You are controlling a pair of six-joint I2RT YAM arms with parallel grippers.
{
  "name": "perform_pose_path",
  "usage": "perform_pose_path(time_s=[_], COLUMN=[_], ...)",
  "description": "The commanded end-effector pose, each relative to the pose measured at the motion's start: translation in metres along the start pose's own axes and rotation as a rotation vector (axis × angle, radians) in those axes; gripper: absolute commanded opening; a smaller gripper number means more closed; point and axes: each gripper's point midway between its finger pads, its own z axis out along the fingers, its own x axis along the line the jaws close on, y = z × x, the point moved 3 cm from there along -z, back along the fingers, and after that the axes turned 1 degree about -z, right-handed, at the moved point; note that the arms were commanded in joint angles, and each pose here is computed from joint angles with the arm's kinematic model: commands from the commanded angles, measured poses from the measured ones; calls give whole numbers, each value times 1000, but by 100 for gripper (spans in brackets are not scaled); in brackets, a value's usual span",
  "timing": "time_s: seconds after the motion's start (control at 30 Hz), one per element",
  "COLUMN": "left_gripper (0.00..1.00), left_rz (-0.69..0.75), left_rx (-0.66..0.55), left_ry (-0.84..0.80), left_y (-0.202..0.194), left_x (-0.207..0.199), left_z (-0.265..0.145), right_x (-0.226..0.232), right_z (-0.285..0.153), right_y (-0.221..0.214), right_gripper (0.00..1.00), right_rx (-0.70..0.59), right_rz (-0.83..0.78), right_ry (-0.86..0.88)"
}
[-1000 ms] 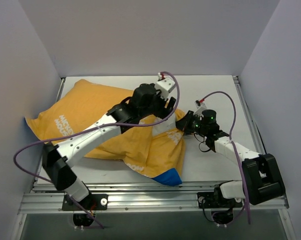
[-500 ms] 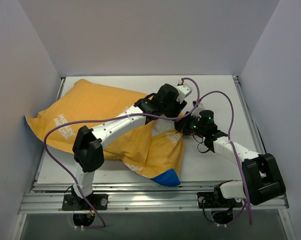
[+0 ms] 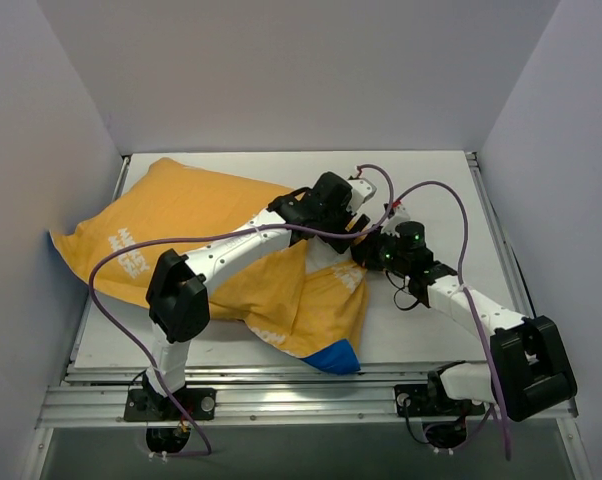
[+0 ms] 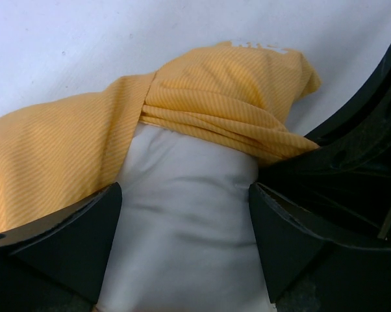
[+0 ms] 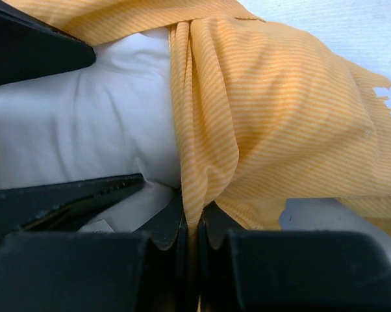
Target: Remove the pillowcase from the pillow
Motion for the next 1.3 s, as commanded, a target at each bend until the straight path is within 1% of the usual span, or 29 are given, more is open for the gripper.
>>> perform_pose_path(time_s=[0.0,0.07,0.1,0.17,0.23,0.3,0.33,0.4,0.43,0.47,0.5,0.53,0.57,0.63,0.73,0.8,0.83,1.03,1.07,1.1,1.2,1.27], left_gripper=[89,90,91,91,85,75,61,42,18,5,3,2,2,2,2,2,2,2,2,2,2,2], left_rz=[-3,0,-30,-35,-52,-63,-64,-68,-73,-75,-79,-85,-82,-77,-61,-54,-53,-44,-44,-45,-51,-70], left_rx=[155,178,188,198,216,225,230,241,223,224,211,161,147,105,81,70,52,26,23,19,-8,-24], left_ry=[-15,-19,-19,-16,4,12,13,12,12,17,23,28,27,25,1,-22,-31,-84,-84,-82,-58,-20], left_y=[-37,-43,-46,-48,-55,-58,-60,-66,-62,-65,-64,-52,-51,-43,-38,-38,-34,-29,-28,-27,-22,-18], left_x=[2,0,-2,-3,-2,0,0,-1,-1,0,1,4,4,6,5,2,1,-11,-11,-11,-7,0], left_z=[-3,2,4,9,14,17,18,20,16,15,11,0,-3,-18,-32,-37,-44,-58,-59,-61,-70,-75], right_x=[-2,0,2,3,4,6,6,7,5,3,1,0,0,-2,-1,-5,-10,-9,-10,-7,-12,-26], right_z=[-6,-6,-5,-3,-1,-1,-1,-2,-3,-5,-5,-7,-8,-11,-16,-14,-14,-3,-1,-1,6,5], right_y=[20,22,22,22,20,17,18,17,18,21,22,23,26,32,47,52,53,67,69,75,72,69], right_gripper=[0,0,0,0,0,0,0,0,1,2,3,6,7,14,19,20,19,17,15,10,0,0], right_rx=[-54,-55,-57,-60,-64,-63,-72,-77,-83,-99,-105,-109,-121,-147,-188,-188,-184,-184,-182,-184,-146,-140], right_rz=[-67,-79,-82,-71,-65,-55,-52,-53,-49,-44,-34,-28,-26,-15,-23,-27,-27,-28,-33,-37,-49,-46], right_ry=[-73,-75,-71,-76,-80,-79,-83,-89,-102,-126,-140,-154,-159,-188,-228,-263,-305,-335,-346,-347,-377,-442])
